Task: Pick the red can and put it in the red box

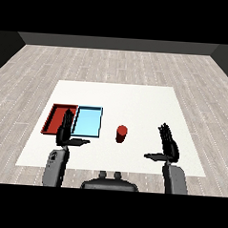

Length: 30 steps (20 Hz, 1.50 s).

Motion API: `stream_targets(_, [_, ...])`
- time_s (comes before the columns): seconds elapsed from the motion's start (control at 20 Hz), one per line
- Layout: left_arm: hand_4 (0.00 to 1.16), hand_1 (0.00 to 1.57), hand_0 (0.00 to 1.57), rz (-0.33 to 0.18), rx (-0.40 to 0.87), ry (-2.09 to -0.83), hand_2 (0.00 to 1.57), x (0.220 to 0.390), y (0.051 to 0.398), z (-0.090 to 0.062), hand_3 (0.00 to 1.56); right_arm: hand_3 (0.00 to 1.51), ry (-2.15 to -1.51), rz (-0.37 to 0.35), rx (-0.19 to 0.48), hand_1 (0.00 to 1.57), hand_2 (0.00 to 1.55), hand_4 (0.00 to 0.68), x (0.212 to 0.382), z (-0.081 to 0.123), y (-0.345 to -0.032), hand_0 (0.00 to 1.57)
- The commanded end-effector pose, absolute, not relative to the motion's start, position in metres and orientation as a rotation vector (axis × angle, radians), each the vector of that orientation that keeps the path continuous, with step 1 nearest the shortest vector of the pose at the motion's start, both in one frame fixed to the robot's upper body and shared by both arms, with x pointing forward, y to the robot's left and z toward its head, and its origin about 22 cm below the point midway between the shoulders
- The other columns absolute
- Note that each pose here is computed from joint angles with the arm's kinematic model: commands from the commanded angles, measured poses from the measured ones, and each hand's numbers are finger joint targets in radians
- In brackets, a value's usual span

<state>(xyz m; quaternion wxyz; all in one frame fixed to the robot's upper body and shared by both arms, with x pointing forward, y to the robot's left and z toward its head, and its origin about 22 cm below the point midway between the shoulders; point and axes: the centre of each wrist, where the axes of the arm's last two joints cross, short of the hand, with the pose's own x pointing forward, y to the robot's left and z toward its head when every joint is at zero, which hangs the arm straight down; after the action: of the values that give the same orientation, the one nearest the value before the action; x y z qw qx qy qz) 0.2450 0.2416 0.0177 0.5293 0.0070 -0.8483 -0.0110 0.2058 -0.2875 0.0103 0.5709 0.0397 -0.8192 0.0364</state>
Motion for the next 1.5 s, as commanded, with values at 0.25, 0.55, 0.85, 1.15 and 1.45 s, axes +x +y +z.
stream_targets(0.25, [0.00,0.00,0.00,-0.023,0.038,-2.021,0.00,0.245,0.249,0.007,0.00,0.00,-1.875,0.068,0.145,0.00,0.00,0.000,0.235,0.013,-0.247,0.00])
stream_targets(0.55, [0.00,0.00,0.00,-0.005,0.025,-2.014,0.00,0.249,0.257,0.013,0.00,0.00,-1.846,0.030,0.227,0.00,0.00,0.000,0.247,-0.016,-0.267,0.00])
stream_targets(0.85, [0.00,0.00,0.00,-0.009,0.032,-2.017,0.00,0.246,0.263,0.019,0.00,0.00,-1.813,0.028,0.248,0.00,0.00,0.000,0.277,-0.026,-0.239,0.00])
stream_targets(1.15, [0.00,0.00,0.00,-0.001,0.009,-2.030,0.00,0.261,0.258,0.032,0.00,0.00,-1.829,0.009,0.268,0.00,0.00,0.000,0.259,-0.039,-0.202,0.00])
stream_targets(1.45, [0.00,0.00,0.00,0.016,0.011,-2.021,0.00,0.249,0.251,0.017,0.00,0.00,-1.773,0.008,0.309,0.00,0.00,0.000,0.264,-0.047,-0.197,0.00])
